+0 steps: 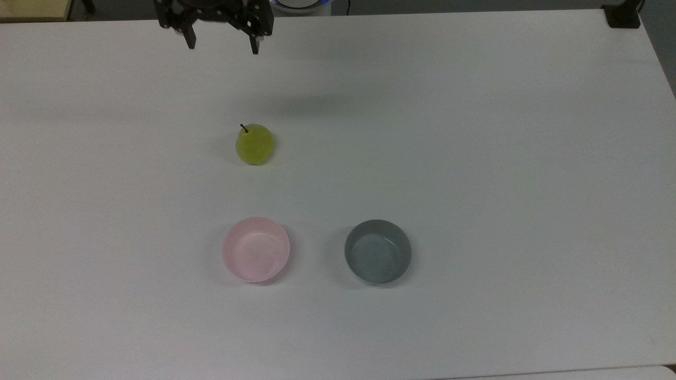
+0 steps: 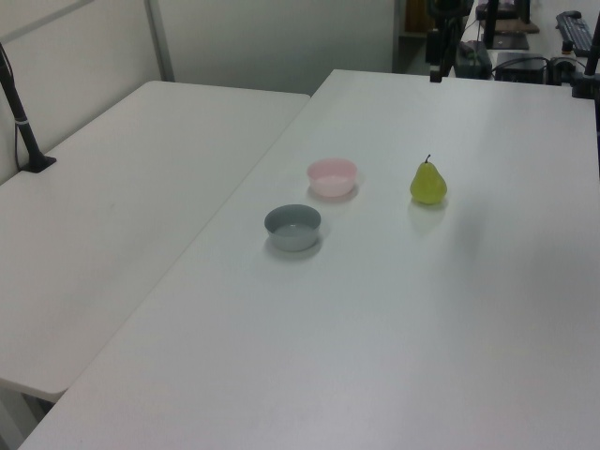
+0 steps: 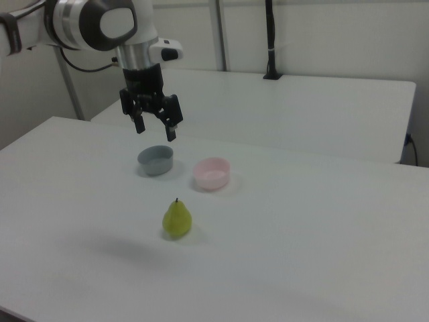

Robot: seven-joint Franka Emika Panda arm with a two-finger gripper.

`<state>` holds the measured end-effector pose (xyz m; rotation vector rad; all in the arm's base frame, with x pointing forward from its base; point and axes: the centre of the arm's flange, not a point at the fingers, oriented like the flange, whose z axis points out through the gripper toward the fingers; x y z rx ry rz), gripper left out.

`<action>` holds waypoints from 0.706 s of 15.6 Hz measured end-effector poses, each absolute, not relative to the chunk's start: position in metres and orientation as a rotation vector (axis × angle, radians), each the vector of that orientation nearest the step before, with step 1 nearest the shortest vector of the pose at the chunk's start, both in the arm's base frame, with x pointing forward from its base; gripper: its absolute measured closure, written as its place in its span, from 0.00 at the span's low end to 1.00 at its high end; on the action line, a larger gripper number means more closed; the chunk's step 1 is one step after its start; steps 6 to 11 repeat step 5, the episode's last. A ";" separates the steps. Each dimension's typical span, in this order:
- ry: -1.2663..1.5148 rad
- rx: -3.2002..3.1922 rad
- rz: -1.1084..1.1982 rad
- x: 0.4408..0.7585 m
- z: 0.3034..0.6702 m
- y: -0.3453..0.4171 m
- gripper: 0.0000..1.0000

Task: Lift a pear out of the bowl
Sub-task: 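Open the gripper to release the pear and raise the gripper away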

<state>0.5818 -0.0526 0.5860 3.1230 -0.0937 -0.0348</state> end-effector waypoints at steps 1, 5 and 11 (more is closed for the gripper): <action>-0.117 3.126 -0.019 0.578 0.594 -0.057 0.00; -0.149 3.128 0.001 0.573 0.601 -0.068 0.00; -0.149 3.128 0.001 0.573 0.601 -0.068 0.00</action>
